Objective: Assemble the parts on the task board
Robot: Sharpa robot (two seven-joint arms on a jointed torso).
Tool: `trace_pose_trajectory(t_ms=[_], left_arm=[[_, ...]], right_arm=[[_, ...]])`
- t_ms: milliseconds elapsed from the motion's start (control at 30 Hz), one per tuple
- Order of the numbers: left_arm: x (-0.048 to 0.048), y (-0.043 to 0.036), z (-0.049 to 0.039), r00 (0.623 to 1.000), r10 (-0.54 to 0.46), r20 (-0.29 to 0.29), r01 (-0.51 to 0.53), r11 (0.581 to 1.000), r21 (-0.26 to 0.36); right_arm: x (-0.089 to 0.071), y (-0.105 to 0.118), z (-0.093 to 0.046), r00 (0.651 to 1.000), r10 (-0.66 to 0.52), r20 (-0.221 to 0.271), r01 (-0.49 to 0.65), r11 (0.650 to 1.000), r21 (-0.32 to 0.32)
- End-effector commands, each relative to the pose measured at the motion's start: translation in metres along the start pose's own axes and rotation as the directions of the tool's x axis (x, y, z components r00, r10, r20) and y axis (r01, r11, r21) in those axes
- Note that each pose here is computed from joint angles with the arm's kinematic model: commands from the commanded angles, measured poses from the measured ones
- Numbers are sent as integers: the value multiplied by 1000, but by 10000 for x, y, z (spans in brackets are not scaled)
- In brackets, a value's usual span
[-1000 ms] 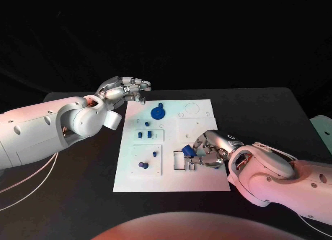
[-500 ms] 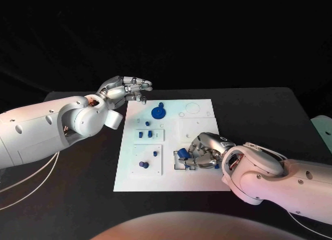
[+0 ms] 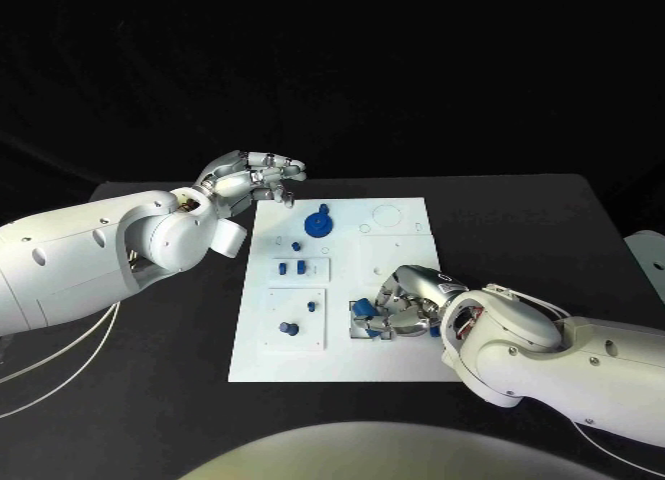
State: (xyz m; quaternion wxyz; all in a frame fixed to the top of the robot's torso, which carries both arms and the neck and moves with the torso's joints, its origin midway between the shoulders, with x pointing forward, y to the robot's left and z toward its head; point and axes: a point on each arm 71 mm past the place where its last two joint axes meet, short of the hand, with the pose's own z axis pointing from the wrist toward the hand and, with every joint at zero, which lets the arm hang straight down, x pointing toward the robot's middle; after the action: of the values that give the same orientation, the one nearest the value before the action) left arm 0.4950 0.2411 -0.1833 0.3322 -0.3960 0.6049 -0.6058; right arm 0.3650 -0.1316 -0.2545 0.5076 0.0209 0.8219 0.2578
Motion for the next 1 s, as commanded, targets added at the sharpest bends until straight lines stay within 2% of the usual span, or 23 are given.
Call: trace_pose_trajectory(t_ms=[33,500,1000], left_arm=[[23,-10,4,1000,-9,-15,9,1000,6],[17,-11,-3,1000,-9,-13,9,1000,5],[-2,-11,-11,1000,-7,-7,7,1000,4]], right_arm=[[19,9,15,1000,-26,-14,26,1000,-2],[-2,18,29,999,-24,21,24,1000,-9],[-33,30,-181,1000,-7,25,8,999,-37]])
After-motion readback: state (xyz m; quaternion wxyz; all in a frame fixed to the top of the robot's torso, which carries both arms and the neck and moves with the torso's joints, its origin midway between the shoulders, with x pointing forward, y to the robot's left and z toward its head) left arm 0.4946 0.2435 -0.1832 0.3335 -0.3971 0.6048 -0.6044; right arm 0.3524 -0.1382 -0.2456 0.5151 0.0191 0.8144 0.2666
